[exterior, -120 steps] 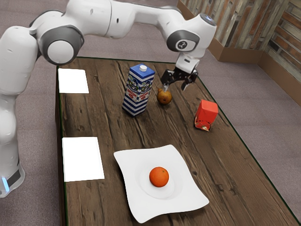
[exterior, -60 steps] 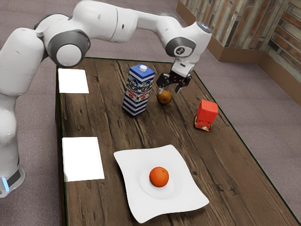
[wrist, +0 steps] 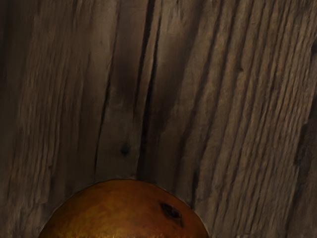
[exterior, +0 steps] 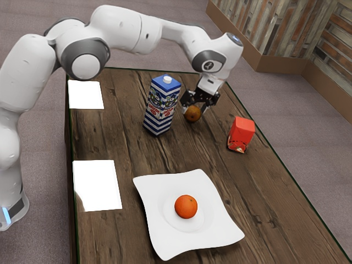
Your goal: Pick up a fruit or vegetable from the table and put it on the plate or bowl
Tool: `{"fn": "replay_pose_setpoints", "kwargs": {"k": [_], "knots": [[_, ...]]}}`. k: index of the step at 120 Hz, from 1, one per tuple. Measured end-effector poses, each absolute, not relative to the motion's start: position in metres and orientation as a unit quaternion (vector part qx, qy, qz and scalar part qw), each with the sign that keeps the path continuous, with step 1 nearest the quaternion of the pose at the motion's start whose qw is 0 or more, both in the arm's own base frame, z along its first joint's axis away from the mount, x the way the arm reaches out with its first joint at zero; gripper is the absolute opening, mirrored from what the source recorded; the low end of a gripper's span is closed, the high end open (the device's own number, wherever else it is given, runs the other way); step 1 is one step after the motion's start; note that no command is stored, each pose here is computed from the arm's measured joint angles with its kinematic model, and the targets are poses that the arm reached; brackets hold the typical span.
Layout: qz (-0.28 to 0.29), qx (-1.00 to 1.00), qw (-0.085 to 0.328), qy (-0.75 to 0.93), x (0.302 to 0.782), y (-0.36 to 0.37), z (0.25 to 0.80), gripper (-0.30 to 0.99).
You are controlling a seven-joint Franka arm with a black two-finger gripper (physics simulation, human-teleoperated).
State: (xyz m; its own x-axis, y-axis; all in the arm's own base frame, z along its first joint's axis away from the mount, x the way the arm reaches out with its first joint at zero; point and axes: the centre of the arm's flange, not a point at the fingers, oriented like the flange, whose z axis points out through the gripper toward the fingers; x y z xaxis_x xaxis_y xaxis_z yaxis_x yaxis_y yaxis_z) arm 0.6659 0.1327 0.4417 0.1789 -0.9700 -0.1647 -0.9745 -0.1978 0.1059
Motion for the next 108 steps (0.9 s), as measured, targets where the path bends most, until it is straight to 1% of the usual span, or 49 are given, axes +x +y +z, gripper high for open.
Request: {"fn": "replay_pose_setpoints", "kwargs": {"k": [48, 68, 82, 97, 108], "knots": [[0.092, -0.77, 0.016, 0.631, 0.67, 0.146, 0.429, 0.69], [0.082, -0.772, 0.024, 0.63, 0.672, 0.15, 0.429, 0.49], [0.076, -0.772, 0.028, 0.63, 0.674, 0.152, 0.43, 0.32], [0.065, -0.768, 0.042, 0.635, 0.674, 0.144, 0.447, 0.27], [0.04, -0.752, 0.069, 0.654, 0.668, 0.103, 0.502, 0.24]]}}
